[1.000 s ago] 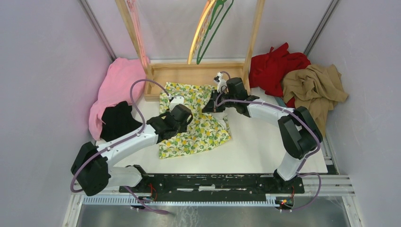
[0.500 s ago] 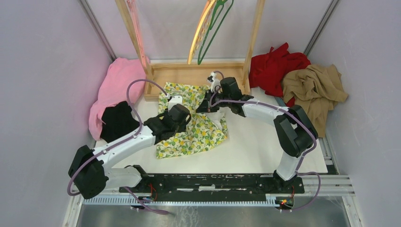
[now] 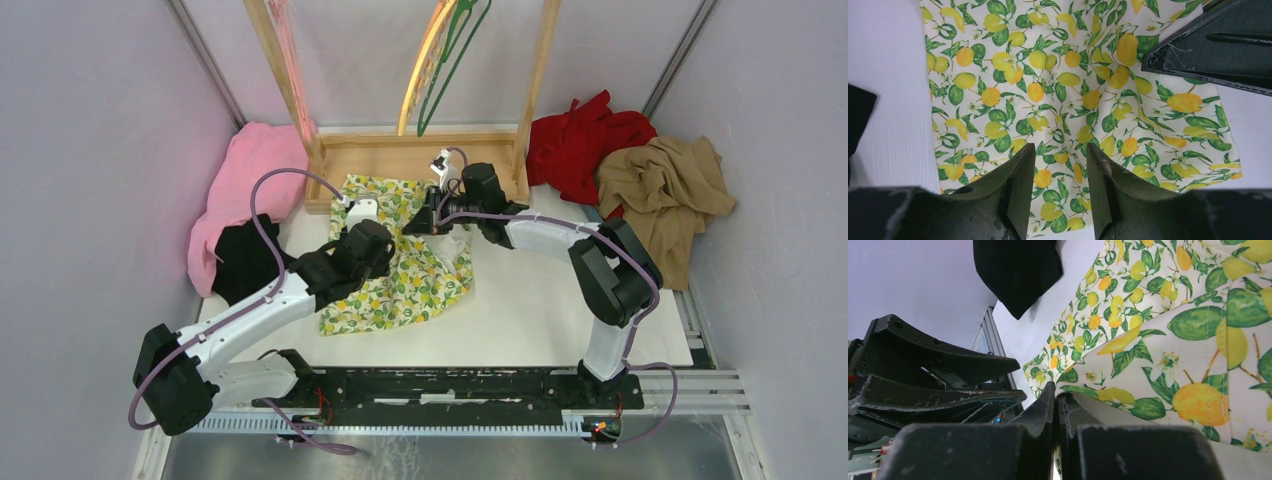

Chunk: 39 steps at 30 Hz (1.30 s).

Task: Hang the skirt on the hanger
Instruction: Flatten out the skirt at the center of the board.

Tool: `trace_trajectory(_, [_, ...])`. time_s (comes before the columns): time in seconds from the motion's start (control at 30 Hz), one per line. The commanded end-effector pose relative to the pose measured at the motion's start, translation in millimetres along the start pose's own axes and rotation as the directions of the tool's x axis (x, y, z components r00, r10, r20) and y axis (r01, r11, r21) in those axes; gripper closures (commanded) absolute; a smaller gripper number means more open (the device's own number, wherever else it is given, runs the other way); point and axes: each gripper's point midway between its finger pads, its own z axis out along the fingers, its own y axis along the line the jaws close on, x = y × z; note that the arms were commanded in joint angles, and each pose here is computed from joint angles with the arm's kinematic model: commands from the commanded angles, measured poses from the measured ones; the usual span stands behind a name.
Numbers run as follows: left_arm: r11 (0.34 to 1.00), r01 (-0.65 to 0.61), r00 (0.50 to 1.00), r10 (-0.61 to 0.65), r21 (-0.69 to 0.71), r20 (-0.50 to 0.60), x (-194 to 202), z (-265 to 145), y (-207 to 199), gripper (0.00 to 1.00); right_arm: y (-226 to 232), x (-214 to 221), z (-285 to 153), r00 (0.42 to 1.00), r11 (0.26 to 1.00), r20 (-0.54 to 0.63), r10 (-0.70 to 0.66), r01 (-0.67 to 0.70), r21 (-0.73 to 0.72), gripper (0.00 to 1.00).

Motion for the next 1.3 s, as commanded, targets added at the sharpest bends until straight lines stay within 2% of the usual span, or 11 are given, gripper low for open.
trace_trajectory(0.0, [0.998, 0.063, 0.997, -0.064, 0.017, 0.038, -12, -4, -6, 0.50, 13, -5, -7, 0.998, 0.997, 0.035, -0.056, 0.058, -0.052, 0.95])
trace_trajectory(0.2, [0.998, 0.058, 0.998, -0.059, 0.026, 0.023, -8, 0, -11, 0.50, -26, 20, -28, 0.999, 0.994, 0.002, -0.036, 0.036, 0.101, 0.95])
trace_trajectory(0.53, [0.999, 0.045, 0.999, -0.045, 0.023, 0.013, -6, 4, -16, 0.50, -71, 36, -55, 1.000, 0.976, 0.010, 0.021, -0.022, 0.218, 0.94])
trace_trajectory(0.73, [0.999, 0.035, 0.999, -0.035, 0.017, 0.005, -4, 9, -18, 0.50, -102, 49, -77, 0.999, 0.933, -0.013, 0.040, -0.033, 0.358, 0.91])
trace_trajectory(0.77, [0.999, 0.034, 0.999, -0.034, 0.014, 0.002, -4, 9, -18, 0.50, -108, 51, -82, 0.999, 0.917, -0.022, 0.043, -0.031, 0.397, 0.88])
trace_trajectory(0.9, [1.000, 0.023, 1.000, -0.023, -0.006, 0.018, -9, 11, -17, 0.50, -126, 50, -106, 0.999, 0.838, -0.025, 0.038, -0.018, 0.545, 0.62])
trace_trajectory(1.03, [1.000, 0.012, 0.997, -0.010, -0.015, 0.080, -47, -3, -22, 0.49, -120, 30, -131, 1.000, 0.786, 0.009, -0.021, 0.011, 0.618, 0.36])
trace_trajectory(1.17, [1.000, 0.009, 0.982, -0.006, -0.013, 0.188, -107, -34, -28, 0.43, -91, 5, -156, 0.993, 0.768, 0.056, -0.101, 0.042, 0.639, 0.22])
trace_trajectory(1.27, [1.000, 0.010, 0.964, -0.006, -0.015, 0.267, -151, -64, -27, 0.40, -70, -7, -177, 0.985, 0.751, 0.079, -0.154, 0.064, 0.658, 0.20])
